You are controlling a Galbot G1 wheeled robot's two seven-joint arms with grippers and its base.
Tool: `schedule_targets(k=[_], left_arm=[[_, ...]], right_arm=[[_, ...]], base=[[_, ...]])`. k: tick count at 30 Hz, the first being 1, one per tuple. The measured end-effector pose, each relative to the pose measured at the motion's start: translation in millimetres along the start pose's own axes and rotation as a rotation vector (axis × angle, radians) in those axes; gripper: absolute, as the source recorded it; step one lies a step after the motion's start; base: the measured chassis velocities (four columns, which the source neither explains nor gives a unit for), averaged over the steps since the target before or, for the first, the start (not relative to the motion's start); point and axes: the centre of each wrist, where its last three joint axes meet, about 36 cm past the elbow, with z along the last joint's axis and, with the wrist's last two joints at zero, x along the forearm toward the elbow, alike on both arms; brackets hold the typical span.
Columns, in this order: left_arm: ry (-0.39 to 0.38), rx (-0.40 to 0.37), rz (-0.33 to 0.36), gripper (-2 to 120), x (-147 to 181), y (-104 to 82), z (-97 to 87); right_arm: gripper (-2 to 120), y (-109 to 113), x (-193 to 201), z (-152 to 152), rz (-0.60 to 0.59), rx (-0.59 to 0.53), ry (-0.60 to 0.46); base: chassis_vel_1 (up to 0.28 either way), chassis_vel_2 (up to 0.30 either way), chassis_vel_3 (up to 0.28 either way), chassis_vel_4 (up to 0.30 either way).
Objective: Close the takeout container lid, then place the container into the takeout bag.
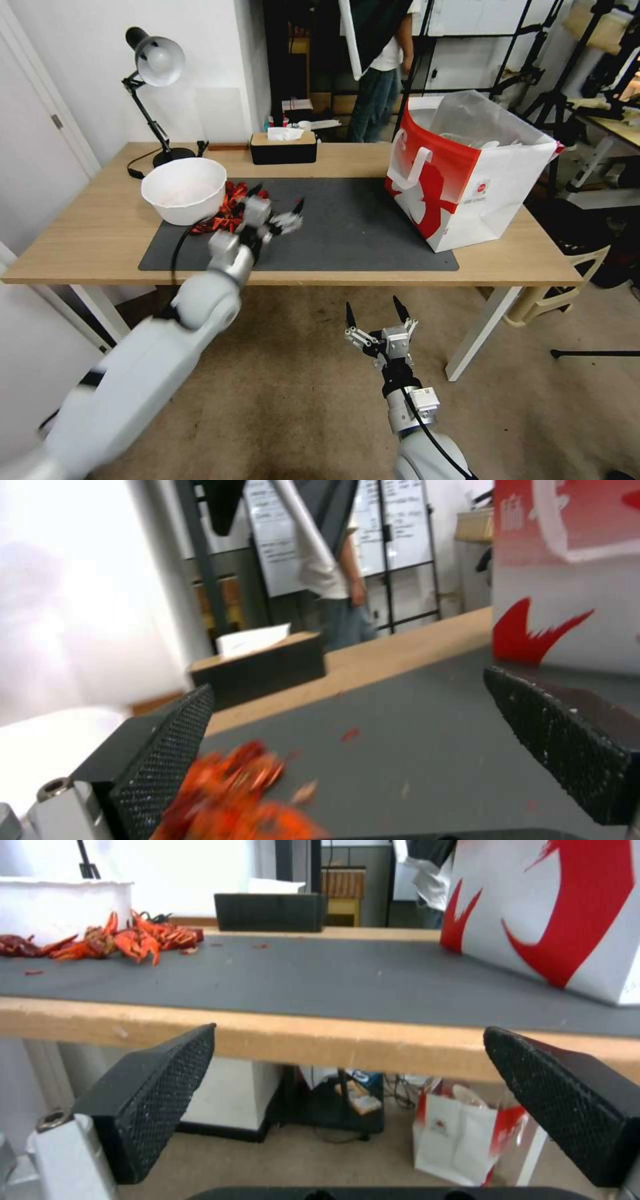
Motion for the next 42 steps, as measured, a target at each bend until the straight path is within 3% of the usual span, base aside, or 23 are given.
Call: schedule_targets(k=[1, 4, 6, 8, 16, 23, 42], left_arm=[[0.000, 0.000, 0.000, 100, 0.0, 0.0, 0.0], [0.038, 0.018, -0.079, 100, 51.2, -3.4, 16.6], [0.045, 0.024, -0.091, 100, 59.4, -4.9, 19.6], [0.056, 0.048, -0.147, 100, 96.7, -16.0, 32.6], [0.050, 0.076, -0.223, 100, 147.0, -36.2, 57.6], [0.057, 0.122, -0.257, 100, 159.3, -41.4, 69.4], [0.055, 0.129, -0.255, 100, 156.8, -41.3, 70.5]], right_arm=[[100, 0.0, 0.0, 0.0, 0.000, 0.000, 0.000], [100, -6.7, -3.1, -3.5, 0.003, 0.014, -0.016], [100, -8.0, -3.8, -4.3, 0.005, 0.015, -0.019], [100, -12.9, -6.4, -8.4, 0.012, 0.016, -0.032], [100, -23.7, -5.4, -13.5, 0.029, 0.004, -0.038], [100, -27.2, -3.5, -17.7, 0.034, -0.021, -0.016], [100, -27.1, -3.3, -18.1, 0.035, -0.023, -0.011]], base=[[0.000, 0.000, 0.000, 0.000], [0.000, 0.000, 0.000, 0.000], [0.000, 0.000, 0.000, 0.000], [0.000, 0.000, 0.000, 0.000], [0.000, 0.000, 0.000, 0.000], [0.000, 0.000, 0.000, 0.000], [0.000, 0.000, 0.000, 0.000]])
